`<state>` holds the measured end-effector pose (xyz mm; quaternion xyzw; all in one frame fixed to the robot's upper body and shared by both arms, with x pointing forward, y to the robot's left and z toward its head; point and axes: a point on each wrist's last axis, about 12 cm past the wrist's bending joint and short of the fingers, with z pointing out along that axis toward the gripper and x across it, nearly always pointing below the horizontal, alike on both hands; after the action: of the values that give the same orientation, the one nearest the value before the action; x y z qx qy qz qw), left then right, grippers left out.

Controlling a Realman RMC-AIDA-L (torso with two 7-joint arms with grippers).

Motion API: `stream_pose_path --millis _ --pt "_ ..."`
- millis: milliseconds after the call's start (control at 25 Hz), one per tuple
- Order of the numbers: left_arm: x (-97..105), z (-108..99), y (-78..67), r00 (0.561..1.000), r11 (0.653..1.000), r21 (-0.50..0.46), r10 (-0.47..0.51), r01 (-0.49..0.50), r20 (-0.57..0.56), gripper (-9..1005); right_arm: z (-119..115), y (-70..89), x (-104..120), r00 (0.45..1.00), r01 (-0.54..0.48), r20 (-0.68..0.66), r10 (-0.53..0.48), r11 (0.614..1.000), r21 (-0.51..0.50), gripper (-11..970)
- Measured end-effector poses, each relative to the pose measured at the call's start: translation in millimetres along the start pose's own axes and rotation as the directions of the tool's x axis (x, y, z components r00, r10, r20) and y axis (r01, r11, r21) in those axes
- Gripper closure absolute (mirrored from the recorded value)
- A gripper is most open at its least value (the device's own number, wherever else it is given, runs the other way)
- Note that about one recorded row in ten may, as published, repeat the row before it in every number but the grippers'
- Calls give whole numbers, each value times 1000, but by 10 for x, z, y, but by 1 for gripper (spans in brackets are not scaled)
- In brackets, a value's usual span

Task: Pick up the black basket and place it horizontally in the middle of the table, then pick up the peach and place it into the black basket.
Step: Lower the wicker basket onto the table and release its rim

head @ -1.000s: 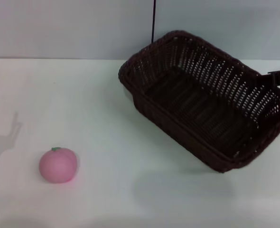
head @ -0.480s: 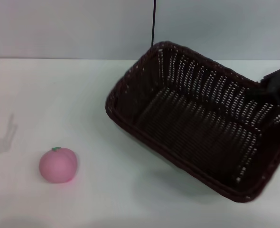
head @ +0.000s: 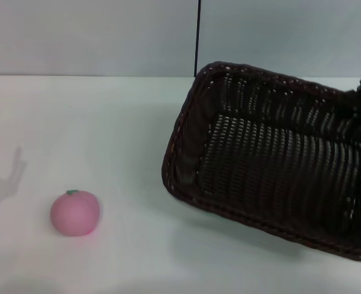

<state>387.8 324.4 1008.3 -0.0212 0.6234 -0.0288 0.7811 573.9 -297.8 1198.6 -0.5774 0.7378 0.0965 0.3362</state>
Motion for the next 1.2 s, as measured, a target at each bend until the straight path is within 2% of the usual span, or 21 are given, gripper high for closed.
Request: stream_pose_path --millis 160,560,960,1200 --pt "3 -16 -36 1000 1000 -2 -11 11 1 182 48 9 -44 986 97 137 -94 995 -13 745" --pt "6 -10 -60 1000 1000 -1 -22 22 1 184 297 83 -36 961 214 194 -194 973 -87 725" --pt "15 -38 -61 1000 1000 -2 -22 22 -9 185 403 134 3 919 348 229 -320 933 -93 706" --pt "16 -38 -62 1000 1000 0 -24 24 -10 186 435 151 16 907 376 240 -345 922 -94 694"
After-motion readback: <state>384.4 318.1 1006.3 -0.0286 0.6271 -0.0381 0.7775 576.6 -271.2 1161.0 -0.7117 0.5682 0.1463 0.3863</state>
